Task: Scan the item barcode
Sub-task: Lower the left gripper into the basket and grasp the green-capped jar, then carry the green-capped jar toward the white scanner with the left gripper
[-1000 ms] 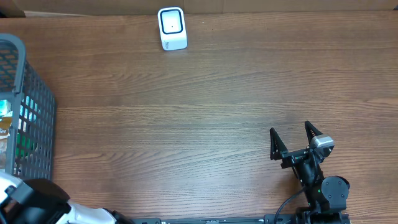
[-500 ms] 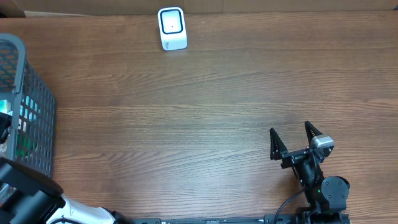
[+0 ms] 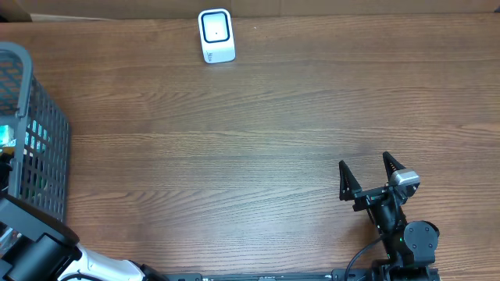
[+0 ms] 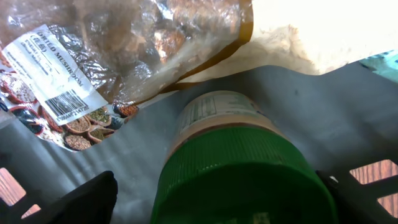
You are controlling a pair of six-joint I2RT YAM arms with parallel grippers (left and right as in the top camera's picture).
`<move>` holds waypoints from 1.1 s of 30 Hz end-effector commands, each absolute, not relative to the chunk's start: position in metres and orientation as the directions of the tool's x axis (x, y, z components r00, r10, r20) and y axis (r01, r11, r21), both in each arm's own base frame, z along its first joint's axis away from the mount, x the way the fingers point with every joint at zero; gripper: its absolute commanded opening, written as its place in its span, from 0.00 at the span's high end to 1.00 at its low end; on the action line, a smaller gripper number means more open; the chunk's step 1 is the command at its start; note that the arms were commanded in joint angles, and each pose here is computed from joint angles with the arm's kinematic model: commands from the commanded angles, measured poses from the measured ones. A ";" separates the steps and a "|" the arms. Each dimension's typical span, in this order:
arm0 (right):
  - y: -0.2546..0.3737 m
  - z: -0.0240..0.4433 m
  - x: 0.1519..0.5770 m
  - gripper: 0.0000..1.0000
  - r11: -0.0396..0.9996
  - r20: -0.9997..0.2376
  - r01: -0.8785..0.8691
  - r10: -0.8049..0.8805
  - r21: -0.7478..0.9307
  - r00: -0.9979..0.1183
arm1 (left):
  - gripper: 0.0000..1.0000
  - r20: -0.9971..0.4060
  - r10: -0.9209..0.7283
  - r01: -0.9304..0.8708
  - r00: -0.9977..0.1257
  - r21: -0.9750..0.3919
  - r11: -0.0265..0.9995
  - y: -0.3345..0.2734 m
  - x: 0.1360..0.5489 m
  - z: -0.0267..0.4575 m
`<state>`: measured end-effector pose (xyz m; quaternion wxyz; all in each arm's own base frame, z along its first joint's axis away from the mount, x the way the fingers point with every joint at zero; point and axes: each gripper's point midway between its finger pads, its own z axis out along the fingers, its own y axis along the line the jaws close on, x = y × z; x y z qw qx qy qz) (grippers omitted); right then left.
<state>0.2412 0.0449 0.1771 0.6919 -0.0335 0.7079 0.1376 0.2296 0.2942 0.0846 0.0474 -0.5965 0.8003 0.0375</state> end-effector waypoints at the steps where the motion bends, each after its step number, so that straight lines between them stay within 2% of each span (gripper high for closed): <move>1: 0.046 0.175 0.241 0.00 0.959 -0.989 -0.243 0.142 0.147 -0.039 | 0.23 -0.102 -0.953 -0.958 -0.285 0.022 0.285 0.293 0.228 0.074; 3: 0.046 0.175 0.241 0.00 0.959 -0.989 -0.243 0.142 0.147 -0.039 | 0.24 -0.093 -0.954 -0.958 -0.286 0.025 0.285 0.291 0.227 0.071; 8: 0.046 0.175 0.241 0.00 0.959 -0.989 -0.243 0.142 0.147 -0.039 | 0.44 -0.090 -0.954 -0.958 -0.286 0.027 0.285 0.291 0.226 0.069; 11: 0.046 0.175 0.241 0.00 0.959 -0.989 -0.243 0.142 0.148 -0.039 | 0.51 -0.089 -0.954 -0.958 -0.286 0.027 0.284 0.291 0.226 0.069; 15: 0.046 0.175 0.241 0.00 0.959 -0.989 -0.243 0.142 0.147 -0.039 | 0.59 -0.090 -0.954 -0.958 -0.285 0.018 0.285 0.291 0.228 0.071; 18: 0.046 0.175 0.241 0.00 0.959 -0.989 -0.243 0.142 0.147 -0.039 | 0.60 -0.099 -0.954 -0.959 -0.284 0.014 0.284 0.294 0.230 0.081; 25: 0.046 0.175 0.241 0.00 0.959 -0.989 -0.243 0.142 0.147 -0.039 | 0.61 -0.191 -0.942 -0.953 -0.276 -0.073 0.294 0.311 0.254 0.166; 29: 0.046 0.175 0.241 0.00 0.959 -0.989 -0.243 0.142 0.147 -0.039 | 0.62 -0.299 -0.917 -0.942 -0.264 -0.126 0.312 0.314 0.262 0.241; 32: 0.046 0.175 0.241 0.00 0.959 -0.989 -0.243 0.142 0.148 -0.039 | 0.62 -0.405 -0.866 -0.903 -0.292 -0.183 0.390 0.302 0.271 0.304; 33: 0.046 0.175 0.241 0.00 0.959 -0.989 -0.243 0.142 0.147 -0.039 | 0.62 -0.461 -0.832 -0.871 -0.310 -0.213 0.443 0.290 0.277 0.334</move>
